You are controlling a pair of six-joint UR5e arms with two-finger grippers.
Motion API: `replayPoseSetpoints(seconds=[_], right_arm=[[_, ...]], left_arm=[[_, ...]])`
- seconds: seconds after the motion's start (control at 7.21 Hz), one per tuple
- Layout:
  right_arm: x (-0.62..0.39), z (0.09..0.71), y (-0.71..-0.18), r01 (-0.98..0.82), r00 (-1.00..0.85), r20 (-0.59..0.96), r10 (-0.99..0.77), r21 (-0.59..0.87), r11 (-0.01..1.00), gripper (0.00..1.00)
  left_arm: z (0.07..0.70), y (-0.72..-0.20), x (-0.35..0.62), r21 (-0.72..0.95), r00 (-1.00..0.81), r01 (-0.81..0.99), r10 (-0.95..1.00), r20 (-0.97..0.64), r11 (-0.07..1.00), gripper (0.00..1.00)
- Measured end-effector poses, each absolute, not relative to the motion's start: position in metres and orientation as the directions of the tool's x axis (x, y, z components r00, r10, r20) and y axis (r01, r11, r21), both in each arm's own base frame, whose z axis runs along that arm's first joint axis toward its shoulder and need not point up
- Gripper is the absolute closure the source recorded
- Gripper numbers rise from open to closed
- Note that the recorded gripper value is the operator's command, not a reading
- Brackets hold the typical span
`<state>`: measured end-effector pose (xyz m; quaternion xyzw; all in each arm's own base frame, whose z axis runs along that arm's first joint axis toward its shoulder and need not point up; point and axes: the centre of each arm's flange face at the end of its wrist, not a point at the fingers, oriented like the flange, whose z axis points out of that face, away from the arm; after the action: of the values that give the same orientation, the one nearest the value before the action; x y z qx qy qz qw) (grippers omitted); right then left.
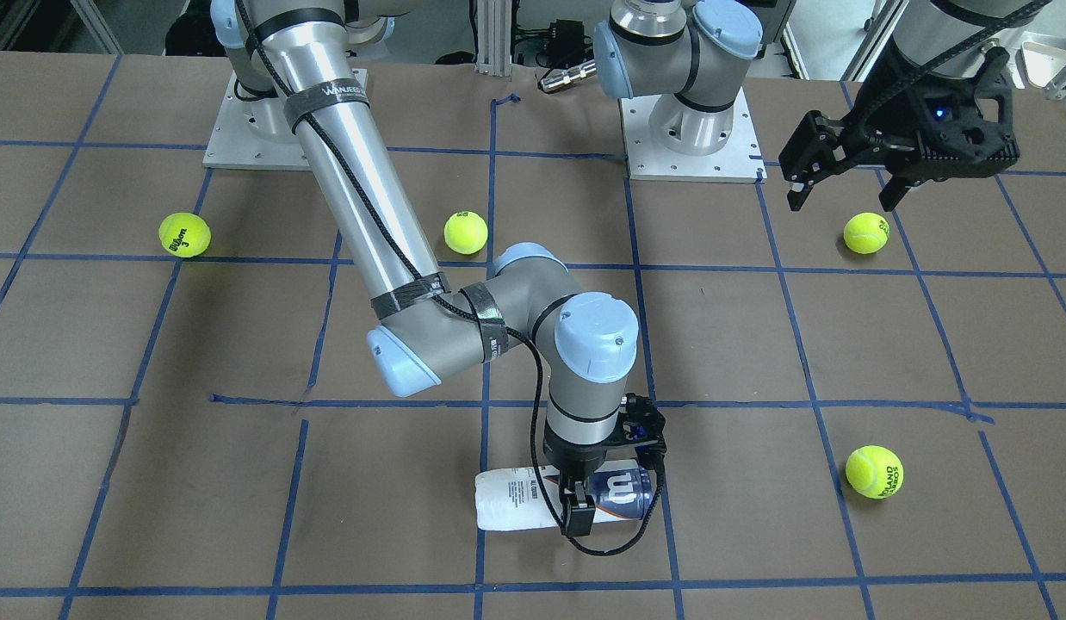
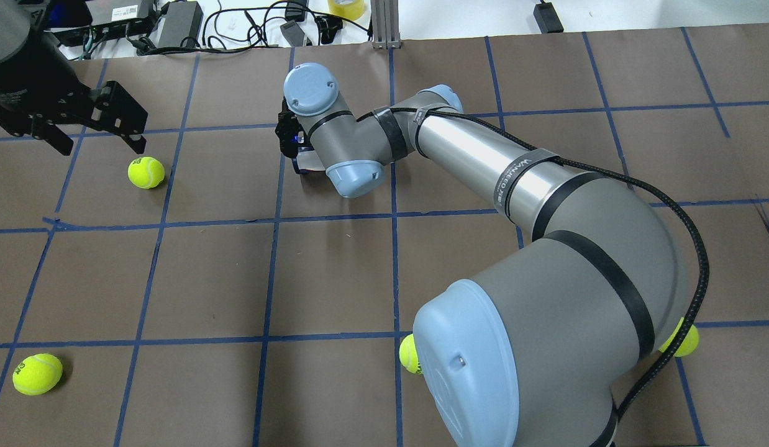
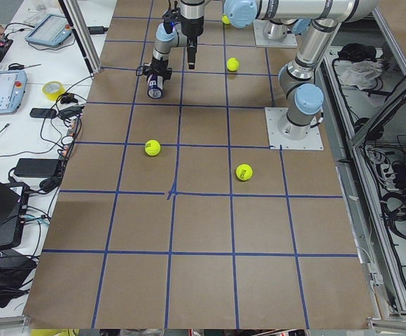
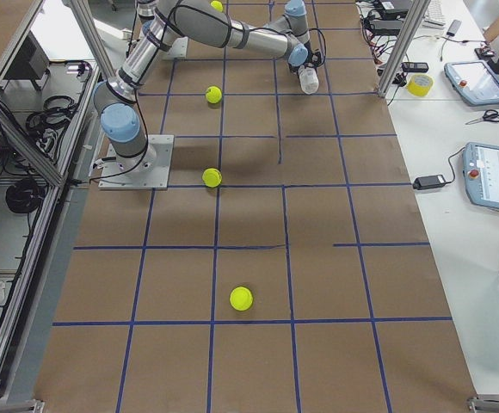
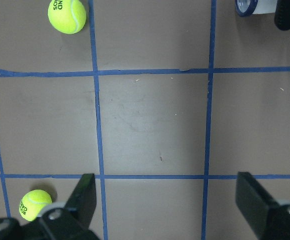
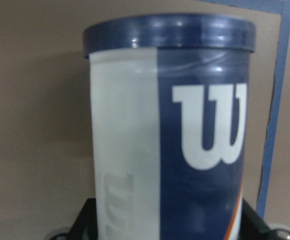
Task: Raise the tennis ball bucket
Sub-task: 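Lower the can and lay it on its side with the right gripper, then open and raise the right gripper while the left gripper moves toward the can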
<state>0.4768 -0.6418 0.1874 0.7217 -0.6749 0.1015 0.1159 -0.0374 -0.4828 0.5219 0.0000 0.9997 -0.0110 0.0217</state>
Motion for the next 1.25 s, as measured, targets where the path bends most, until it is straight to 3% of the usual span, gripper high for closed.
replayPoseSetpoints(seconds=[0.55, 1.25], right_arm=[[0.439, 0.294, -0.641, -1.0, -0.001, 0.335, -0.942, 0.0, 0.001, 0.0], [0.27, 0.44, -0.624, -0.919, -0.39, 0.428, -0.815, -0.136, 0.369, 0.0]], left_arm=[[0.52, -0.482, -0.038, -0.016, -0.999, 0.0, -0.001, -0.039, 1.0, 0.0], [0.47, -0.526, -0.048, -0.067, -0.987, -0.015, -0.004, 0.16, 0.998, 0.0]])
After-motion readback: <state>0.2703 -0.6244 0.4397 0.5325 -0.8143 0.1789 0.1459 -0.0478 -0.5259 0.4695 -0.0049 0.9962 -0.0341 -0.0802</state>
